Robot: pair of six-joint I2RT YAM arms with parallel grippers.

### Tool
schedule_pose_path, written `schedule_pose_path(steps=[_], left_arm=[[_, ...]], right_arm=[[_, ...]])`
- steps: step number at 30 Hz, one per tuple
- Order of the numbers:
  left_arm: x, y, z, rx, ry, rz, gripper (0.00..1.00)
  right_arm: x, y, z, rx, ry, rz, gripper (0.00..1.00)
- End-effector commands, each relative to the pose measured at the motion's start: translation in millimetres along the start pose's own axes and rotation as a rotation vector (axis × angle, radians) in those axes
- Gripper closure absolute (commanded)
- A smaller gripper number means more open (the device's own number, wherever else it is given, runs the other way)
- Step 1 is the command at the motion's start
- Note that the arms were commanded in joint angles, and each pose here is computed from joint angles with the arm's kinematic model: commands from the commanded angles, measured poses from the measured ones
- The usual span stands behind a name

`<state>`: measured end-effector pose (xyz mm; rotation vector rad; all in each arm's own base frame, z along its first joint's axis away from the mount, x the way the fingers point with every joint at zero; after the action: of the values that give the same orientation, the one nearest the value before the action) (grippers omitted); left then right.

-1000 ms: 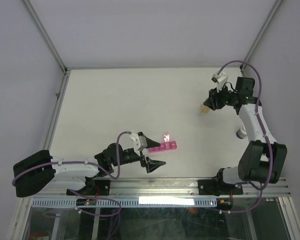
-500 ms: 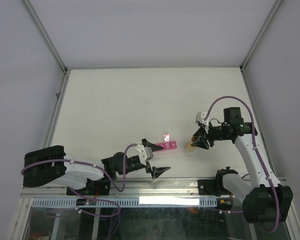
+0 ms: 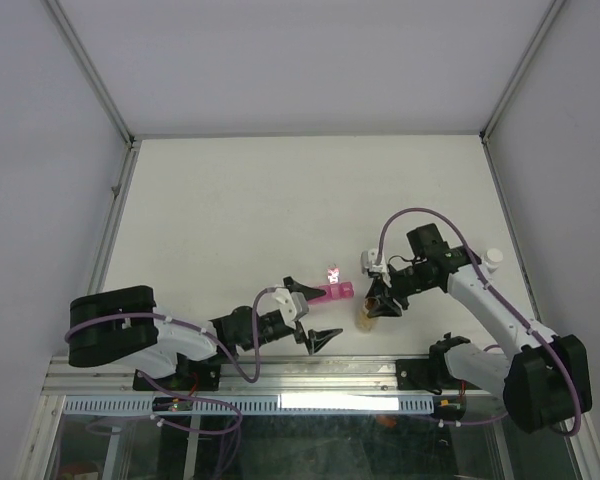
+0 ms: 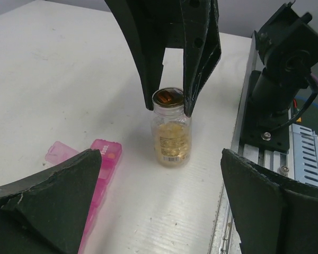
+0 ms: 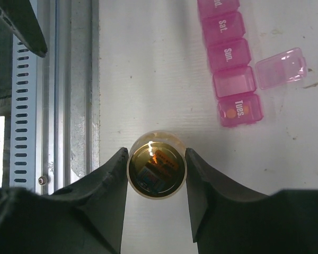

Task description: Sort the pills into containers

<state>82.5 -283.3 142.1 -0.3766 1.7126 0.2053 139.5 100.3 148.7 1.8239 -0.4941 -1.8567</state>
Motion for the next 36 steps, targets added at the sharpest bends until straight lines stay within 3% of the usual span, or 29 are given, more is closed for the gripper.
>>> schedule_pose_path(steps=[1,8,13,19,32,36], left_arm=[[-13.7,-9.0,-3.7,0.002,0.004,-0.086,0.01],[1.2,-14.9,-7.6,0.014,-0.091,-0.072,0.01],[13.8,-26.8,-11.3,-0.013,-0.140,-0.058,0.01],[26.9,-43.8,-14.2,-0.063,-0.165,-0.102,0.01],[56.8,-70.2,-18.3,-0.080,-0.122,-0.135,0.01],[59.4,-75.0,-18.6,-0.083,-0.122,-0.150,0.05]], right_arm=[[-3.6,-13.3,-7.6,0.013,0.036,0.043,0.78],[-10.6,-14.0,-4.6,0.017,0.053,0.051,0.40],[-27.0,4.8,-0.2,0.079,0.113,0.009,0.21],[-29.8,21.4,4.9,0.075,0.097,-0.055,0.19],[-24.5,22.9,3.8,0.064,0.067,-0.062,0.19],[-23.0,22.7,3.8,0.064,0.064,-0.061,0.19]])
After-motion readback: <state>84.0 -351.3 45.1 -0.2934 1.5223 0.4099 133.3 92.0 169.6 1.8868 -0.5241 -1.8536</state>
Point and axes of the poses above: each gripper's point midway between its finger pads, its own y axis back along the fingers, its own z axis along the line the jaws close on, x = y × z, the point moved 8 cm from there along y, back along the fingers, and after that the axes turned 8 degrees about y, right-handed, at the moved point
